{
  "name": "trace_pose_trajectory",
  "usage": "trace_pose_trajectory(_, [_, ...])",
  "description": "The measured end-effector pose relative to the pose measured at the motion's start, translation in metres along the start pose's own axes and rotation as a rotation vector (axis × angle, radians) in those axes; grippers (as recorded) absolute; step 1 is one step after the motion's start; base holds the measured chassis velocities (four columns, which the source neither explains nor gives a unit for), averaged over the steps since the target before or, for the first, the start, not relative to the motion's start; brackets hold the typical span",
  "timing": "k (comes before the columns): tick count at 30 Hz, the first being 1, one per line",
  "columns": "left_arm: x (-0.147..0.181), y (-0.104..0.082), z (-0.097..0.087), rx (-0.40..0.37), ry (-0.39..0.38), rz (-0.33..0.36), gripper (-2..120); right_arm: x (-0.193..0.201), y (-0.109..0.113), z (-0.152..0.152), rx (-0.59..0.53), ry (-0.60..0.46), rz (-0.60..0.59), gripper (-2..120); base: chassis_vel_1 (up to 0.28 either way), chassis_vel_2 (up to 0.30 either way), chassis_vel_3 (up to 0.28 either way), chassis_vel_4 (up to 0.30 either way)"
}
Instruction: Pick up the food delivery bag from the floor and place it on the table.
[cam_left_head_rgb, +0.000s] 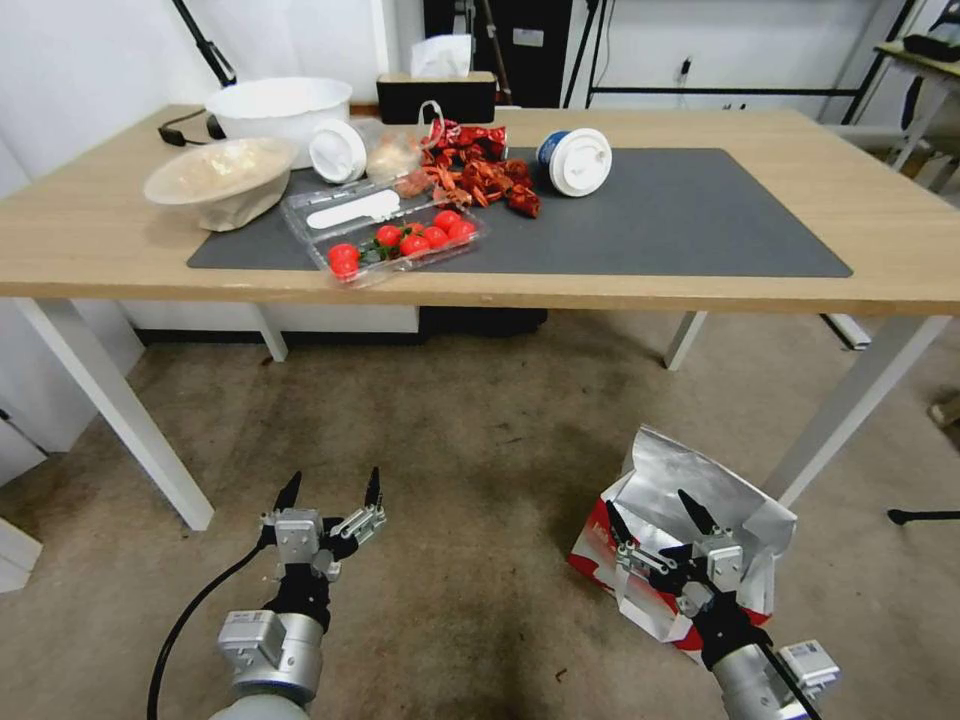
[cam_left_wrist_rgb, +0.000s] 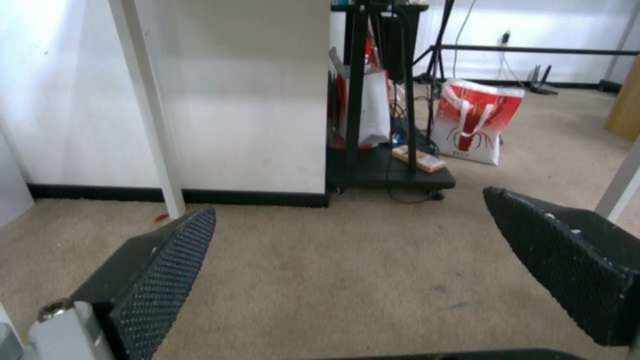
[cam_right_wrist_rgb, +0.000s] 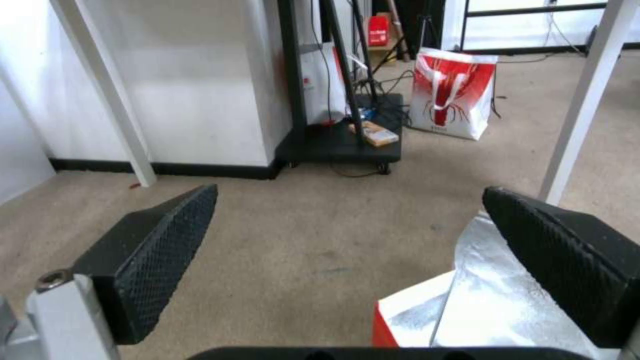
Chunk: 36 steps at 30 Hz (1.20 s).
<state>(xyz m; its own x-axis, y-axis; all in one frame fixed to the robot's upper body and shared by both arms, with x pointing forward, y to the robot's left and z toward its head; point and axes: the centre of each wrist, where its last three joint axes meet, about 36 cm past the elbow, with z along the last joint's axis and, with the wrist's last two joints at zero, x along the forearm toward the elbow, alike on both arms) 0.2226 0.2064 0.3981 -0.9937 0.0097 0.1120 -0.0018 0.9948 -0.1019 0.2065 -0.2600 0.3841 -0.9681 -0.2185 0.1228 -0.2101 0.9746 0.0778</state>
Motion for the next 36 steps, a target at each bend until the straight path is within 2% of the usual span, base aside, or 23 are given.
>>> trace_pose_trajectory(36, [-0.001,0.0005,0.0045,-0.001,0.005,-0.011,100,-0.0012,-0.0029,-0.0016,0.002,-0.006,-0.003,100,0.0,0.0,0.0,0.0])
